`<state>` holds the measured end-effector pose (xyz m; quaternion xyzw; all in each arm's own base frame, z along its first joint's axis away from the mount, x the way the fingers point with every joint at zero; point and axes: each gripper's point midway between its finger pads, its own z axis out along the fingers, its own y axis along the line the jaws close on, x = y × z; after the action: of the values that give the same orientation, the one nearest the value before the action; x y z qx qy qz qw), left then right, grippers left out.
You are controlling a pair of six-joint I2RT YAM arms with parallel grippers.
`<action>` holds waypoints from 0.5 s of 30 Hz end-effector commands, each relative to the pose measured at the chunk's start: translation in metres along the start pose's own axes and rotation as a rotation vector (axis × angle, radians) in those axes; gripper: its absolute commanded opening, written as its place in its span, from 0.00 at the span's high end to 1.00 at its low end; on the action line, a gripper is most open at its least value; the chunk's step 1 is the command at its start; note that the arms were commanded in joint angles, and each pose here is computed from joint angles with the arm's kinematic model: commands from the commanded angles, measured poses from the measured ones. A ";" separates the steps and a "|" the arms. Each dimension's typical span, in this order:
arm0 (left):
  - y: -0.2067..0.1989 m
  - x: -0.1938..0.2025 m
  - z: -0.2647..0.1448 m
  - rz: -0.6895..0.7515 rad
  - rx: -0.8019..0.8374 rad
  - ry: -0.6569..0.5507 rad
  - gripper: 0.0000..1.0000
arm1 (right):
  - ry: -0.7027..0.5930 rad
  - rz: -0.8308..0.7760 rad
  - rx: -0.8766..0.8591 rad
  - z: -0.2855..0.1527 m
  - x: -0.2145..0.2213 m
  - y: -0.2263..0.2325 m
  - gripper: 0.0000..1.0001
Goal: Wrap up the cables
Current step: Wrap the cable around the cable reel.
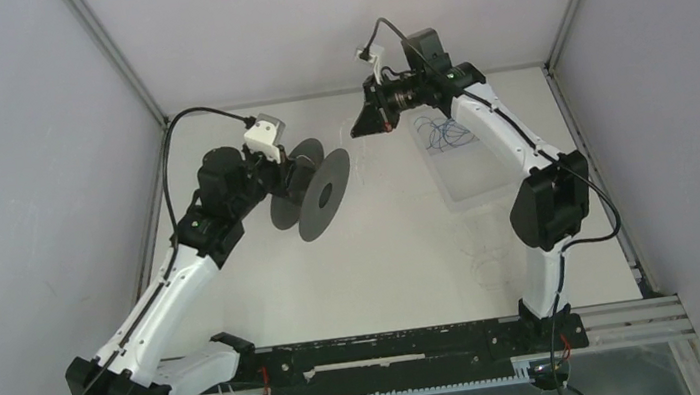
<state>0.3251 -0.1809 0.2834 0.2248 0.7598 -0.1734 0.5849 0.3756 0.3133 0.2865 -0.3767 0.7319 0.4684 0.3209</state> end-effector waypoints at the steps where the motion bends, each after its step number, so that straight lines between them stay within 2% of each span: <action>1: -0.005 -0.061 -0.020 -0.029 0.033 -0.169 1.00 | 0.030 -0.033 -0.033 0.001 0.017 -0.007 0.94; 15: -0.005 -0.081 -0.031 -0.068 0.051 -0.192 1.00 | 0.129 0.101 -0.090 0.016 0.078 -0.017 0.72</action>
<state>0.3211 -0.1783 0.2961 0.2072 0.7643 -0.2010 0.5766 0.3561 0.3018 0.2110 -0.3763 0.7581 0.4778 0.2351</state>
